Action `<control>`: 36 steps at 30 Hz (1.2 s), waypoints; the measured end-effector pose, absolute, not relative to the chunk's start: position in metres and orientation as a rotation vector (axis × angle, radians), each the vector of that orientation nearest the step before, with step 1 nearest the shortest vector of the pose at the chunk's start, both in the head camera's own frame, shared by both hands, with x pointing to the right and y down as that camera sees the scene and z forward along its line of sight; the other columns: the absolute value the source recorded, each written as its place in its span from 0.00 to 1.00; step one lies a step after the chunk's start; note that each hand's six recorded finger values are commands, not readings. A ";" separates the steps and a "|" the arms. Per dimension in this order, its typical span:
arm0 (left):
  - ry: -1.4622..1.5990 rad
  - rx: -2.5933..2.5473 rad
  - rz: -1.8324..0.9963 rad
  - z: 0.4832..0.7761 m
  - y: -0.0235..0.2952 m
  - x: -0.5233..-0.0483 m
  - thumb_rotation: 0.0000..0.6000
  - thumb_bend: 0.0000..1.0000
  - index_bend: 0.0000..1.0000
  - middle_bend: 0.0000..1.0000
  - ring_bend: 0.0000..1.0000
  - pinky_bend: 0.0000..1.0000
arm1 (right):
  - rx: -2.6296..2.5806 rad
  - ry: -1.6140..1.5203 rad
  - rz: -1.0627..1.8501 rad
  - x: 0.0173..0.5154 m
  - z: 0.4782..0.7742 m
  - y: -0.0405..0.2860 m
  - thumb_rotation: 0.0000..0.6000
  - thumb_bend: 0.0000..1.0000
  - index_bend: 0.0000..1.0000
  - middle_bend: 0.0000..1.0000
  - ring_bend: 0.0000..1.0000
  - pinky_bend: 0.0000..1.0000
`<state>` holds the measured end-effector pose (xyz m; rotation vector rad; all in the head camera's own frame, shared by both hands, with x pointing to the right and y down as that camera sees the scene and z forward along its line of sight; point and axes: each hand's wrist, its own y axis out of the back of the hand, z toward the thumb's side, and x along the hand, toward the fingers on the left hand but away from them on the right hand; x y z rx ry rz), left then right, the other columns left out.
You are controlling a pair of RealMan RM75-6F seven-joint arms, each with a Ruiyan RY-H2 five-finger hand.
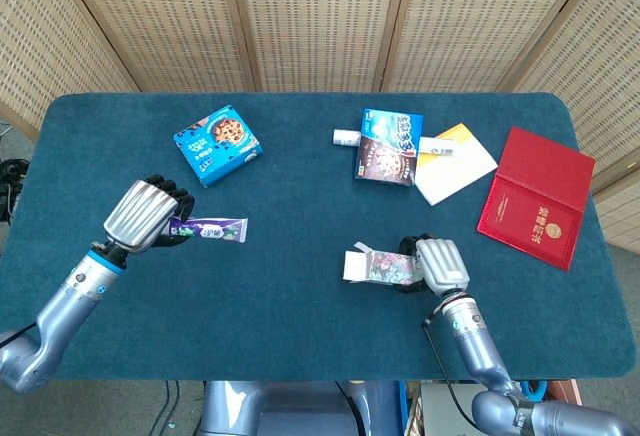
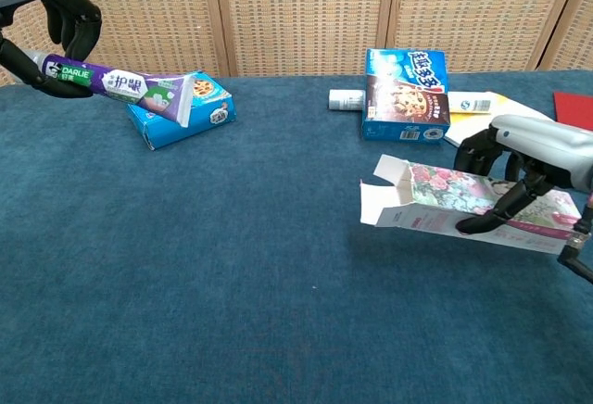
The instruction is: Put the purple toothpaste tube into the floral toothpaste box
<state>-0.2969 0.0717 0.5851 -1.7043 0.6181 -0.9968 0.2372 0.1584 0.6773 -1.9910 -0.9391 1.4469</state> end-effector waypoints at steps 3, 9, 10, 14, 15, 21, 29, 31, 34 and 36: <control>0.608 -1.706 -0.985 0.583 0.072 -0.289 1.00 0.32 0.89 0.65 0.51 0.47 | -2.003 -0.933 1.426 0.227 0.673 0.157 1.00 0.12 0.56 0.48 0.36 0.48; 0.594 -1.726 -0.975 0.583 0.076 -0.276 1.00 0.32 0.89 0.65 0.51 0.47 | -2.068 -0.946 1.390 0.204 0.665 0.157 1.00 0.12 0.56 0.48 0.36 0.48; 0.592 -1.727 -0.974 0.583 0.076 -0.274 1.00 0.32 0.89 0.65 0.51 0.47 | -2.079 -0.945 1.384 0.199 0.664 0.156 1.00 0.12 0.56 0.48 0.36 0.48; 0.588 -1.736 -0.967 0.582 0.078 -0.267 1.00 0.32 0.89 0.65 0.51 0.47 | -2.083 -0.932 1.369 0.188 0.660 0.153 1.00 0.12 0.56 0.48 0.36 0.48; 0.589 -1.740 -0.964 0.582 0.079 -0.265 1.00 0.32 0.89 0.65 0.51 0.47 | -2.082 -0.929 1.367 0.186 0.660 0.152 1.00 0.12 0.56 0.48 0.36 0.48; 0.603 -1.783 -0.945 0.581 0.083 -0.253 1.00 0.32 0.89 0.65 0.51 0.47 | -2.101 -0.929 1.357 0.173 0.658 0.149 1.00 0.12 0.56 0.48 0.36 0.48; 0.584 -1.809 -0.908 0.579 0.093 -0.236 1.00 0.32 0.89 0.66 0.51 0.47 | -2.116 -0.936 1.345 0.160 0.657 0.146 1.00 0.12 0.56 0.48 0.36 0.48; 0.584 -1.818 -0.898 0.578 0.095 -0.231 1.00 0.32 0.89 0.66 0.51 0.47 | -2.117 -0.936 1.341 0.156 0.657 0.143 1.00 0.12 0.56 0.48 0.36 0.48; 0.578 -1.815 -0.894 0.578 0.097 -0.227 1.00 0.32 0.89 0.66 0.51 0.47 | -2.109 -0.942 1.335 0.152 0.655 0.139 1.00 0.12 0.56 0.48 0.36 0.48; 0.578 -1.815 -0.895 0.579 0.097 -0.226 1.00 0.32 0.89 0.66 0.51 0.47 | -2.102 -0.954 1.333 0.152 0.654 0.136 1.00 0.12 0.56 0.48 0.36 0.48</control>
